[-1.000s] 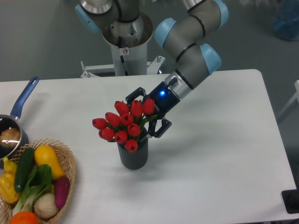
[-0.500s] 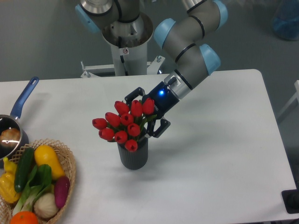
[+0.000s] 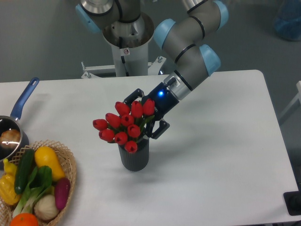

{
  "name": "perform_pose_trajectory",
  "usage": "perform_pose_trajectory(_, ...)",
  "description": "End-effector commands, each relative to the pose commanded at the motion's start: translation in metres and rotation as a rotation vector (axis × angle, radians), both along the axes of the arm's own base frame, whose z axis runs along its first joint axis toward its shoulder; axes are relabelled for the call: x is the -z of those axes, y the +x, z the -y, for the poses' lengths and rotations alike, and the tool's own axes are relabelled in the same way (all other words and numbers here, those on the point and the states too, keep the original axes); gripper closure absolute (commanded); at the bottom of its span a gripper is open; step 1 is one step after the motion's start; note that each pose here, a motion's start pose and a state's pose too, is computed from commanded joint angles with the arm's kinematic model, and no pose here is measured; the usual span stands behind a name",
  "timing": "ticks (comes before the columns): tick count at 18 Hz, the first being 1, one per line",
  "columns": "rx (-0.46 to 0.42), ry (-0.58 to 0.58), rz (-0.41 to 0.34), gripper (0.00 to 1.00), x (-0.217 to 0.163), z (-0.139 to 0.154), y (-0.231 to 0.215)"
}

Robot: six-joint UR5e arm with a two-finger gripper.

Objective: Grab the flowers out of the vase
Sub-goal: 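Tilt the gripped tulips and begin lifting them from the vase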

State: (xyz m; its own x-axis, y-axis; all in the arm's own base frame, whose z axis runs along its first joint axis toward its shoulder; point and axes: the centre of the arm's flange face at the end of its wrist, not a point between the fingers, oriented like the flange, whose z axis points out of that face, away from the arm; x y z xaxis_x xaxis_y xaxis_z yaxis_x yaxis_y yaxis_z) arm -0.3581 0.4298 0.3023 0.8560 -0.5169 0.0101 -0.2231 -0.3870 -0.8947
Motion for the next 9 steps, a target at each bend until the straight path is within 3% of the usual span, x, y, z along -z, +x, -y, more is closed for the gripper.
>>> perform_pose_trajectory(9, -0.015, 0.013, 0.023, 0.36, -0.0016, 0.0013, -0.0022)
